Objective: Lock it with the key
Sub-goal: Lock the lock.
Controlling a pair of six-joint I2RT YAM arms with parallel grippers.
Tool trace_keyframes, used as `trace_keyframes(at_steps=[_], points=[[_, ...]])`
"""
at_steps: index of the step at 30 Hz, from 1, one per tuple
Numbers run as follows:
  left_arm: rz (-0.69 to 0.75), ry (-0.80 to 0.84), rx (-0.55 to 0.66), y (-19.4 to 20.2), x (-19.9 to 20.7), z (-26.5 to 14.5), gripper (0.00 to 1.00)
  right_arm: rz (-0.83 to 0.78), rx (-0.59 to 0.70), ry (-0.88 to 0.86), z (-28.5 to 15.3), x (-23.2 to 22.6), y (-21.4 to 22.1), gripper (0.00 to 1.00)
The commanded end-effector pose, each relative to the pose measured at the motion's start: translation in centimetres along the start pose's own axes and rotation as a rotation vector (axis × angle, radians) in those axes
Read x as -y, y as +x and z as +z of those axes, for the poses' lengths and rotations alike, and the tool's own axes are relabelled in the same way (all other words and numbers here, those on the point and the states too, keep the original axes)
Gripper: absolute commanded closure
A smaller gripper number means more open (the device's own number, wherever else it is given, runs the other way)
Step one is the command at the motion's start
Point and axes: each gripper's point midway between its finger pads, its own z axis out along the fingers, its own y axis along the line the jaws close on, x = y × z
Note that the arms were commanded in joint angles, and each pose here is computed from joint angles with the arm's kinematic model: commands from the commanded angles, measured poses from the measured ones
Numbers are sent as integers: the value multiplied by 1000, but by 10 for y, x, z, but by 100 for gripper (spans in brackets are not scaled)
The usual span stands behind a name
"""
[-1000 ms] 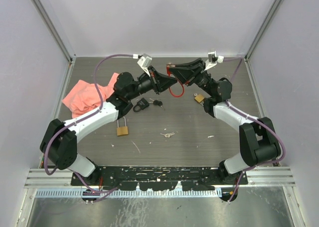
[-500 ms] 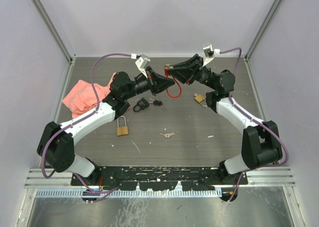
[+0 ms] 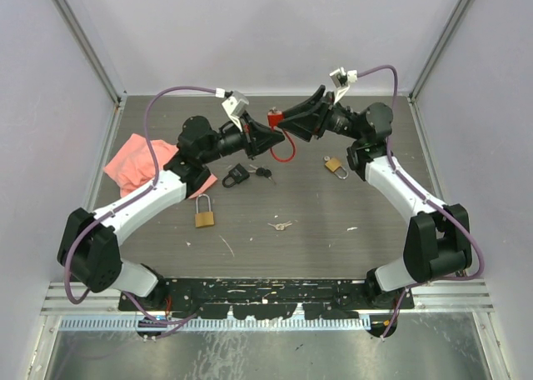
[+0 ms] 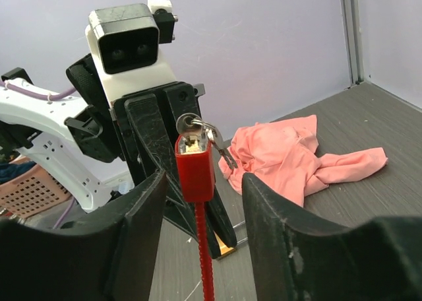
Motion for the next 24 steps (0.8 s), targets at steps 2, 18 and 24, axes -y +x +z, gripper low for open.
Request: trace_keyframes(at_steps=[2, 18, 24], points=[[115, 56, 97, -47, 22, -6, 100, -72, 15, -36, -3, -19, -29, 38], [249, 135, -219, 18, 30, -36, 100, -185, -303, 197, -62, -10, -37, 15], [232, 143, -318, 43, 27, -44, 100, -17, -415, 302, -61, -5, -18, 23]])
